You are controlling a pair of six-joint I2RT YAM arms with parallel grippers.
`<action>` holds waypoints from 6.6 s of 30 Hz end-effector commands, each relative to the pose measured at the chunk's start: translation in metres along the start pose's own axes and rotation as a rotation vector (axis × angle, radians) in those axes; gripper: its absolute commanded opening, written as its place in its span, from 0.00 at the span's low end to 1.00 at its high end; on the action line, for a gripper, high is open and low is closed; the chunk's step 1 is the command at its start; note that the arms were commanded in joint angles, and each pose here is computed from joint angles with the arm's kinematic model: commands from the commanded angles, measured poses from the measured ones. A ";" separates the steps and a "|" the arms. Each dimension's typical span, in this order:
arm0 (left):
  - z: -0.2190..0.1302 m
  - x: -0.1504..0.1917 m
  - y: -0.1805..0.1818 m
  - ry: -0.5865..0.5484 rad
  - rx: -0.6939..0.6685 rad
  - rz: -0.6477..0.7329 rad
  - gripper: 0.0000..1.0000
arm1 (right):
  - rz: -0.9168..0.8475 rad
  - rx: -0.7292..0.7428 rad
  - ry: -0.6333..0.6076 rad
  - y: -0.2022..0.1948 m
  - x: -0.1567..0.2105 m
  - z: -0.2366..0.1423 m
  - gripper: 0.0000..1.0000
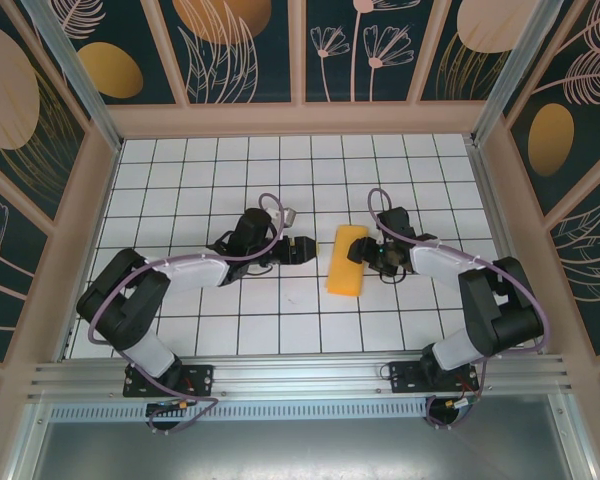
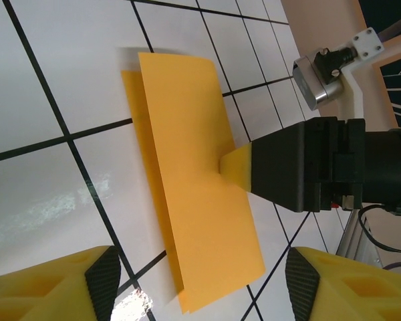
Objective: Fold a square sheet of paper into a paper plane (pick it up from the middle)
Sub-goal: Fold the square sheet of paper in half at the center of the table, then hold the square sheet of paper at the center of the table, then fold the square sheet of paper in half at the center of the table.
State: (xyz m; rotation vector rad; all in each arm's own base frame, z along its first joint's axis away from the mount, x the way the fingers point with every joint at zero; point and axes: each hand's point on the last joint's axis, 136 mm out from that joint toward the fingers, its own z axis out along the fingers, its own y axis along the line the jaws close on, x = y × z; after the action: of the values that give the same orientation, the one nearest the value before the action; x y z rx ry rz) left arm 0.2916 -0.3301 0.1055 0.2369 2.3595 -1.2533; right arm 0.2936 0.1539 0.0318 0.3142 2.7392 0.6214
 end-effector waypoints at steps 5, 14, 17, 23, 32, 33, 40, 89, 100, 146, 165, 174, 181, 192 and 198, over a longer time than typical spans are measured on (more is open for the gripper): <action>0.008 -0.007 -0.003 -0.002 -0.003 -0.025 0.64 | -0.044 0.017 0.033 -0.002 -0.001 0.006 0.64; 0.012 -0.005 -0.005 0.018 0.009 -0.023 0.65 | -0.088 0.001 0.082 -0.002 0.005 0.014 0.64; 0.014 -0.005 -0.005 0.023 0.012 -0.022 0.65 | -0.102 -0.003 0.093 -0.002 0.006 0.016 0.64; 0.016 -0.004 -0.006 0.033 0.020 -0.019 0.65 | -0.119 -0.011 0.111 -0.002 0.006 0.019 0.65; 0.016 -0.005 -0.009 0.039 0.030 -0.016 0.65 | -0.121 -0.013 0.125 -0.001 0.003 0.023 0.67; 0.016 -0.005 -0.009 0.038 0.029 -0.016 0.65 | -0.121 -0.010 0.128 -0.002 0.003 0.023 0.67; 0.016 -0.005 -0.011 0.043 0.034 -0.013 0.65 | -0.136 -0.002 0.152 -0.003 0.005 0.026 0.69; 0.100 0.018 0.009 0.234 -0.184 -0.008 0.06 | -0.110 0.187 0.208 -0.033 0.015 0.042 0.70; 0.111 0.027 0.021 0.269 -0.207 -0.020 0.06 | -0.105 0.199 0.213 -0.036 0.017 0.042 0.69; 0.110 0.055 0.059 0.336 -0.372 0.011 0.00 | 0.044 -0.265 0.063 0.005 0.006 0.008 0.15; 0.110 0.060 0.062 0.353 -0.375 0.009 0.00 | 0.013 -0.386 0.047 0.021 0.015 -0.023 0.18; 0.111 0.059 0.062 0.352 -0.372 0.010 0.00 | 0.041 -0.361 0.139 0.010 0.046 -0.003 0.18; 0.110 0.060 0.062 0.355 -0.373 0.012 0.00 | 0.075 -0.306 0.171 -0.008 0.060 0.010 0.18; 0.109 0.058 0.060 0.351 -0.369 0.013 0.00 | 0.013 -0.414 0.151 0.026 0.065 -0.017 0.17; 0.109 0.058 0.060 0.352 -0.368 0.013 0.00 | 0.057 -0.347 0.188 0.003 0.086 -0.001 0.17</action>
State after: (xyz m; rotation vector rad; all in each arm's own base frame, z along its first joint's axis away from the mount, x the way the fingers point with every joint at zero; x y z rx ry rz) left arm 0.3128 -0.4089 0.0156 0.3659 2.7041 -0.9330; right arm 0.2222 0.1834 0.0248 0.2205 2.7036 1.1923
